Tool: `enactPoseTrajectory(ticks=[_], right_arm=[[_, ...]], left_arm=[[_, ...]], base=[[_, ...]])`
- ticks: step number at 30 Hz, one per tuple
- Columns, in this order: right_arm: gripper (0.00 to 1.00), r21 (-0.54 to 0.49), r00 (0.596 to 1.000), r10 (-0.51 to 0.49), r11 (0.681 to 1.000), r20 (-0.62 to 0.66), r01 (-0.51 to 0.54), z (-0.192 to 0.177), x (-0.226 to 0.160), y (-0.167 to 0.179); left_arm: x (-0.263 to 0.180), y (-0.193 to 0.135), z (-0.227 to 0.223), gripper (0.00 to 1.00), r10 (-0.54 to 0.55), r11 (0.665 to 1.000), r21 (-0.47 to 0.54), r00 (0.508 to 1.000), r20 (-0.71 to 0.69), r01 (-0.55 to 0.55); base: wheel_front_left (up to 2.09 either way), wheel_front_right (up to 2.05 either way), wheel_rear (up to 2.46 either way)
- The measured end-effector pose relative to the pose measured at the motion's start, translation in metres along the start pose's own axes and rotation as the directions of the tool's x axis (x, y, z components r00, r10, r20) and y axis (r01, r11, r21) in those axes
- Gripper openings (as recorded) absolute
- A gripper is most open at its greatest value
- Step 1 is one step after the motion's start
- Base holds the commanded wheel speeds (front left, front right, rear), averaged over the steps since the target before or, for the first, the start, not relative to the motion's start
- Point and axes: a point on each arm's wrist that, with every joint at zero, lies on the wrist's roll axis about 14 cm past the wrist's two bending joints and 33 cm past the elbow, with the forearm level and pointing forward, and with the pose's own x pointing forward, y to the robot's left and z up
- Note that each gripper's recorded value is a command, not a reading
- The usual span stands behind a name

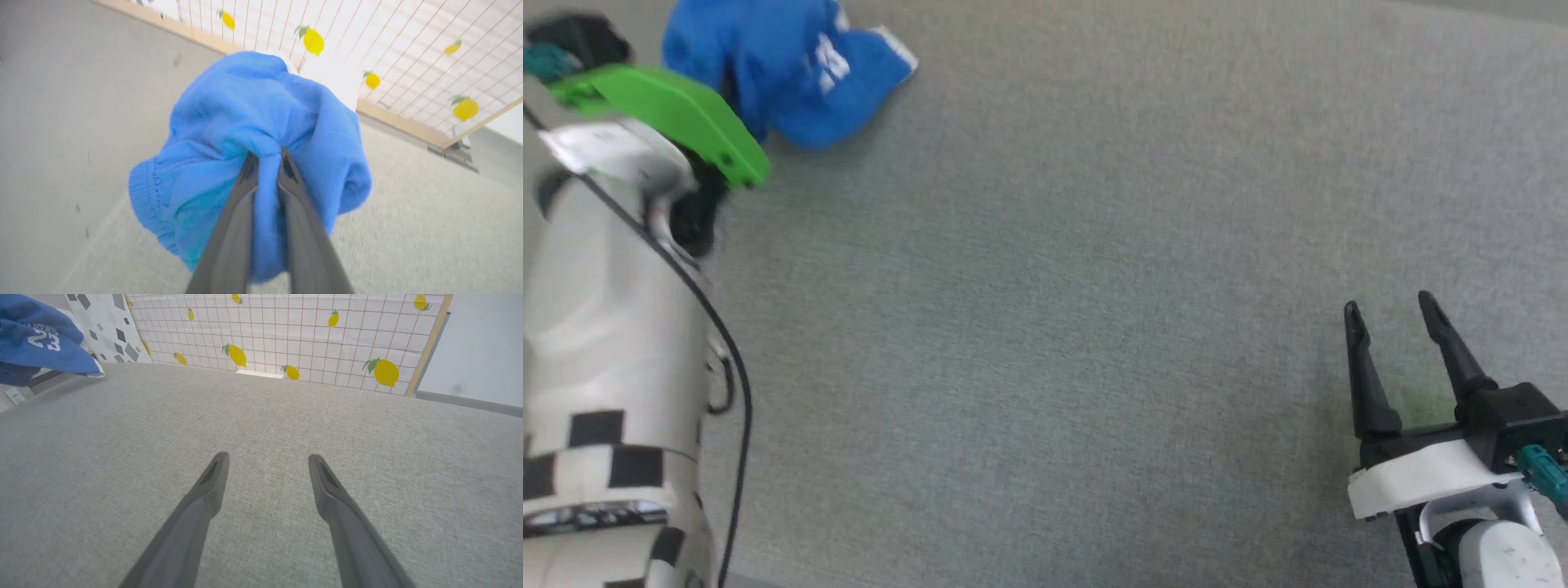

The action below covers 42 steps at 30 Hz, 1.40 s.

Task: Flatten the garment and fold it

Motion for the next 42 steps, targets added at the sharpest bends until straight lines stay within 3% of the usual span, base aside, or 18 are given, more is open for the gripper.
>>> enactPoseTrajectory(ticks=[7, 13, 17, 21, 22, 23, 27, 30, 36, 42], right_arm=[[1.00, 0.027, 0.998, 0.022, 0.999, 0.058, -0.024, 0.020, -0.011, 0.012], [1.00, 0.047, 0.994, 0.008, 0.999, 0.110, -0.013, 0.037, -0.024, 0.012], [1.00, 0.054, 0.990, -0.032, 0.998, 0.135, 0.025, 0.044, -0.037, 0.001], [1.00, 0.054, 0.983, -0.103, 0.994, 0.154, 0.096, 0.049, -0.053, -0.020], [1.00, 0.056, 0.972, -0.164, 0.986, 0.170, 0.157, 0.054, -0.067, -0.038], [1.00, 0.058, 0.967, -0.187, 0.982, 0.175, 0.180, 0.055, -0.072, -0.045], [1.00, 0.060, 0.944, -0.268, 0.963, 0.191, 0.261, 0.059, -0.093, -0.069], [1.00, 0.063, 0.925, -0.325, 0.946, 0.196, 0.318, 0.060, -0.108, -0.085], [1.00, 0.069, 0.890, -0.420, 0.907, 0.179, 0.414, 0.054, -0.137, -0.111], [1.00, 0.071, 0.868, -0.466, 0.884, 0.169, 0.461, 0.049, -0.154, -0.122]], left_arm=[[-0.040, -0.028, 0.117, 0.00, -0.104, 0.993, 0.084, 0.946, 0.308, 0.082], [-0.076, -0.064, 0.167, 0.00, -0.215, 0.974, 0.156, 0.885, 0.413, 0.164], [-0.093, -0.108, 0.180, 0.00, -0.333, 0.942, 0.196, 0.840, 0.429, 0.273], [-0.107, -0.171, 0.176, 0.00, -0.474, 0.880, 0.254, 0.782, 0.404, 0.402], [-0.118, -0.218, 0.165, 0.00, -0.578, 0.816, 0.269, 0.726, 0.373, 0.511], [-0.121, -0.236, 0.158, 0.00, -0.612, 0.791, 0.278, 0.708, 0.353, 0.545], [-0.129, -0.288, 0.115, 0.00, -0.711, 0.703, 0.257, 0.655, 0.256, 0.663], [-0.129, -0.313, 0.069, 0.00, -0.755, 0.656, 0.203, 0.636, 0.160, 0.727], [-0.134, -0.345, -0.034, 0.00, -0.801, 0.584, 0.119, 0.594, -0.071, 0.803], [-0.151, -0.338, -0.154, 0.00, -0.752, 0.564, 0.051, 0.539, -0.381, 0.824]], base=[[0.00, 0.00, 0.00], [0.00, 0.00, 0.00], [0.00, 0.00, 0.00], [0.00, 0.00, 0.00], [0.00, 0.00, 0.00], [0.00, 0.00, 0.00], [0.00, 0.00, 0.00], [0.00, 0.00, 0.00], [0.00, 0.00, 0.00], [0.00, 0.00, 0.00]])
